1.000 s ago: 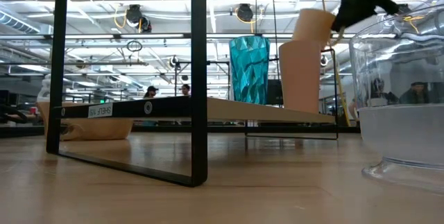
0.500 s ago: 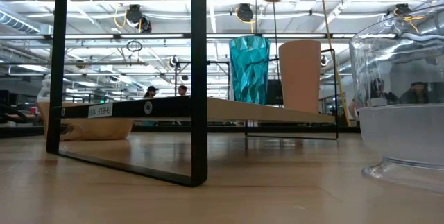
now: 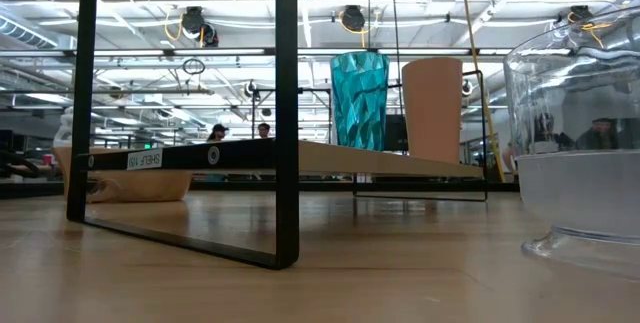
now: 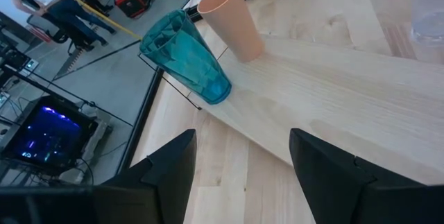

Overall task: Stack small to large cups/mugs on shelf
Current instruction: Put the light orange mug on the shelf

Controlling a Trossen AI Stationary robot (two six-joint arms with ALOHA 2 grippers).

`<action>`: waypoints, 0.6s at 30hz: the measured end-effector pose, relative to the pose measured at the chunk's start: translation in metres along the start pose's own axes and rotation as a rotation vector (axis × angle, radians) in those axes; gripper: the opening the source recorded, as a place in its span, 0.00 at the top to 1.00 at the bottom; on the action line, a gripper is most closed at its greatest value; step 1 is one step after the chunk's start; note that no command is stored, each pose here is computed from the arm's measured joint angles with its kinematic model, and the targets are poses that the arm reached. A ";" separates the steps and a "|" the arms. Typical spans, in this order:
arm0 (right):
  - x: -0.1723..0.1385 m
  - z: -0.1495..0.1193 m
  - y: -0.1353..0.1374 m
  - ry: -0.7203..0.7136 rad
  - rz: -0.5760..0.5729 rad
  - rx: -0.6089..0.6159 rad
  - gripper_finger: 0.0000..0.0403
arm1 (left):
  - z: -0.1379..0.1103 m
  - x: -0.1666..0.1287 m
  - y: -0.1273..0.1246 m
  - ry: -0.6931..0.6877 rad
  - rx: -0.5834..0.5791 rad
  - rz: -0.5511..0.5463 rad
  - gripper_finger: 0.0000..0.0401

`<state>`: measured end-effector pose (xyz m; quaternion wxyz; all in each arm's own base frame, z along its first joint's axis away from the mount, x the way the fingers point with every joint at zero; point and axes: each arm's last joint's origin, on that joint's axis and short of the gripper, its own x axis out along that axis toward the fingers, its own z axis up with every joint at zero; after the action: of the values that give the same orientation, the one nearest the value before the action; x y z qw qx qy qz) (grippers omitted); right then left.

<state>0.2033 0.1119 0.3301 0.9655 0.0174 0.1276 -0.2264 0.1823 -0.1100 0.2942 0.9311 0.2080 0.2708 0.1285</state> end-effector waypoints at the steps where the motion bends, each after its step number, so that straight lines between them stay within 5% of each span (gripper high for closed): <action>1: 0.000 -0.003 0.004 0.002 0.000 -0.022 0.89 | 0.000 0.000 0.000 0.000 0.000 0.000 0.42; 18: 0.009 -0.026 0.031 0.021 -0.054 -0.334 0.89 | 0.000 0.000 0.000 0.000 -0.007 0.000 0.42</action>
<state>0.2189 0.1381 0.3019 0.9471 -0.1443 0.1740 -0.2279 0.1824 -0.1100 0.2942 0.9319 0.2046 0.2701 0.1296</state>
